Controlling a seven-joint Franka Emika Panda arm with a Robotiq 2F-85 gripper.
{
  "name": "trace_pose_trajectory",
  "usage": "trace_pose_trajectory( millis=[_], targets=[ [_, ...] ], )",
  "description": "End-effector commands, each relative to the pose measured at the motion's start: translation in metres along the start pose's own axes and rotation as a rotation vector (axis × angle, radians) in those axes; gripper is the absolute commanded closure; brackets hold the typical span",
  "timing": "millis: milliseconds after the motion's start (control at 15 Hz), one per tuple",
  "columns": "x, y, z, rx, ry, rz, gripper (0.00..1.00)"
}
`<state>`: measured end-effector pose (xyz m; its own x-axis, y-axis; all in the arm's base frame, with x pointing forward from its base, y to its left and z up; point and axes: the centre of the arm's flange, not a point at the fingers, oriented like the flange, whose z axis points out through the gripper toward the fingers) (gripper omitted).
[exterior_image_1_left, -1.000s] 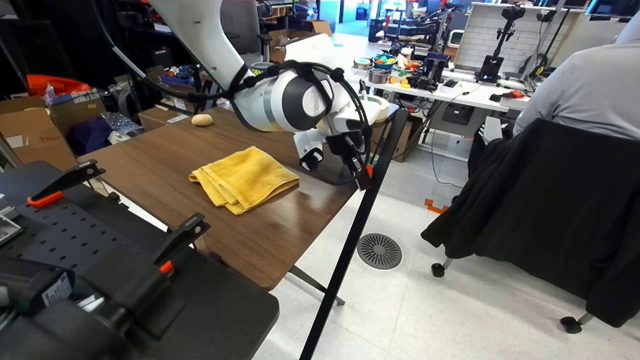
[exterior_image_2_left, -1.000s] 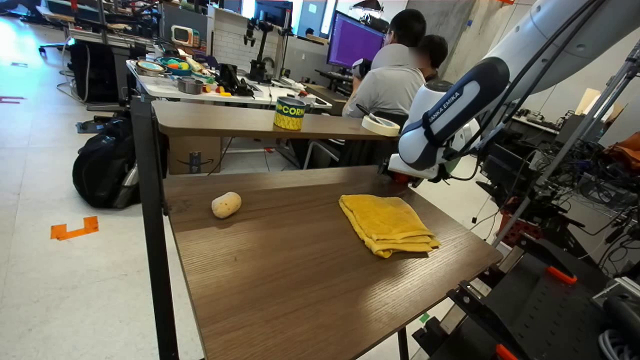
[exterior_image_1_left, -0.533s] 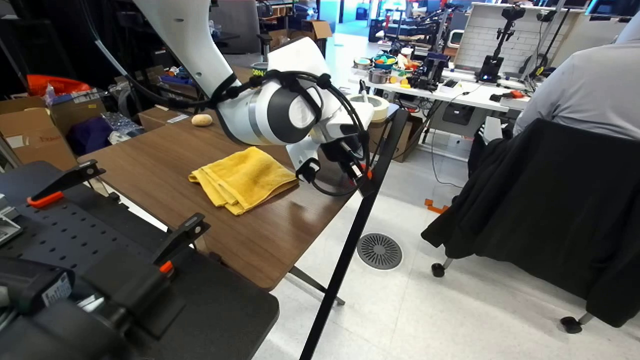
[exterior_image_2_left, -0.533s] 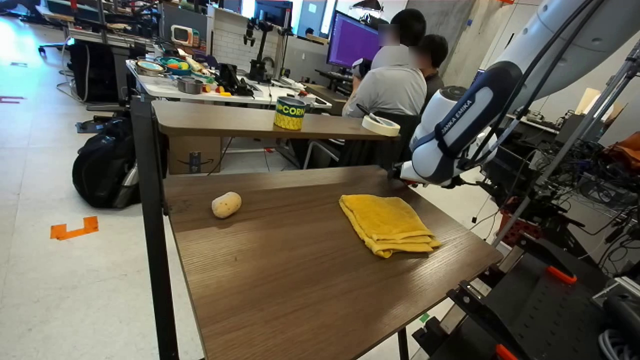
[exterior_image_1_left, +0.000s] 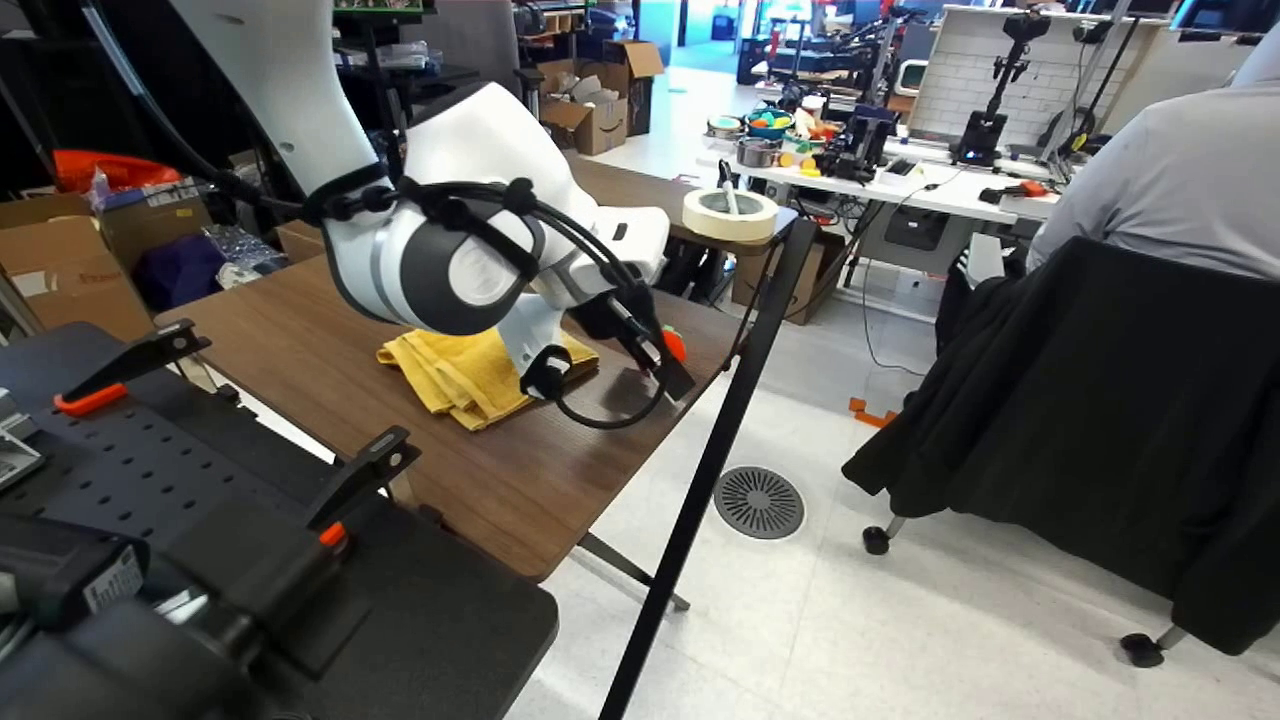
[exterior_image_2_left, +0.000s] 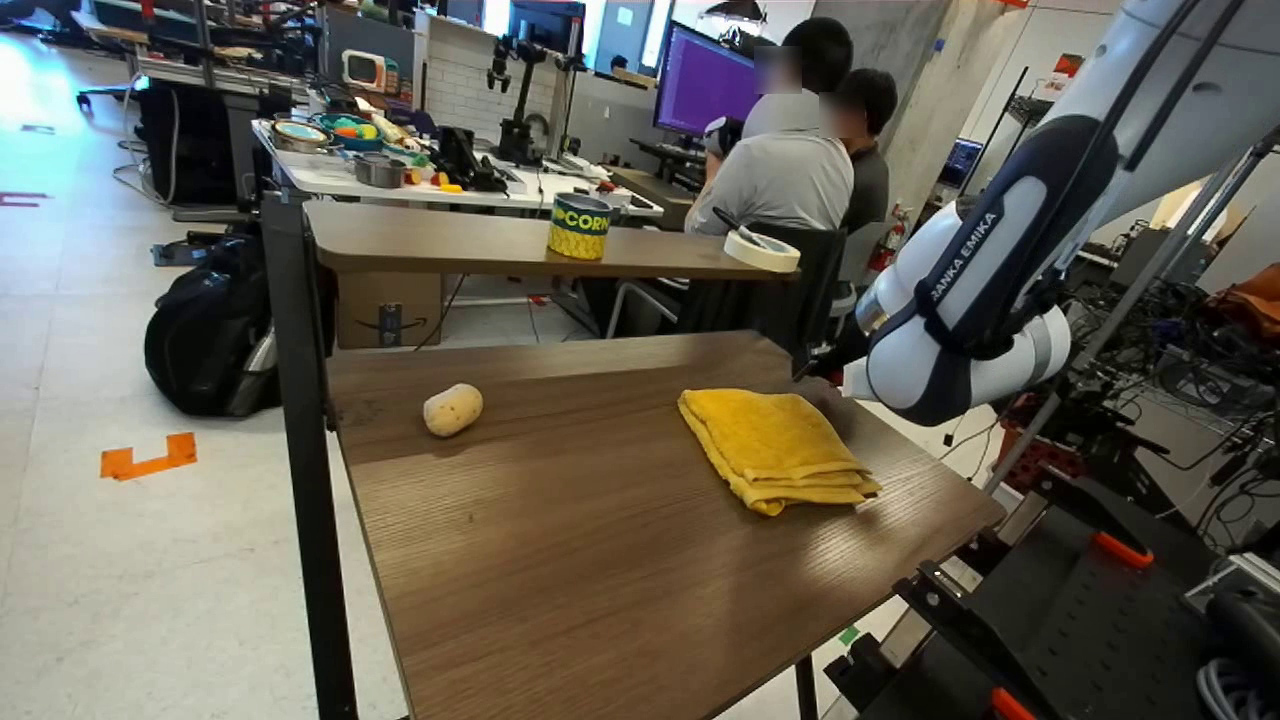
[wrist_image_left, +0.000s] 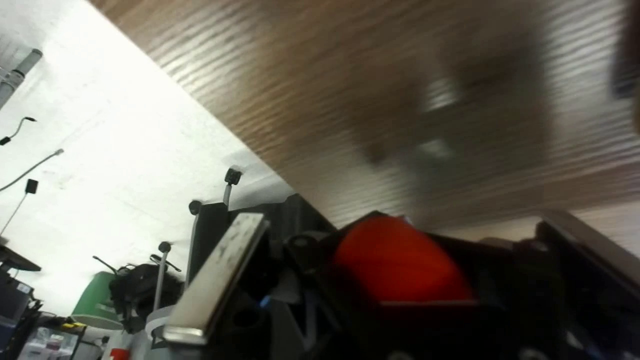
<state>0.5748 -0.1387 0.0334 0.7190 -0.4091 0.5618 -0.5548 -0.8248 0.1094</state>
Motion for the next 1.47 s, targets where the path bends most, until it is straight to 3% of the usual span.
trace_pose_trajectory(
  millis=[0, 400, 867, 1400],
  targets=[
    [-0.011, -0.015, -0.049, 0.108, -0.045, -0.016, 1.0],
    [-0.031, -0.112, -0.125, 0.243, -0.123, -0.066, 1.0],
    [-0.128, -0.22, -0.155, 0.228, -0.175, -0.247, 1.0],
    [-0.14, -0.169, -0.165, 0.266, -0.212, -0.484, 1.0]
  ],
)
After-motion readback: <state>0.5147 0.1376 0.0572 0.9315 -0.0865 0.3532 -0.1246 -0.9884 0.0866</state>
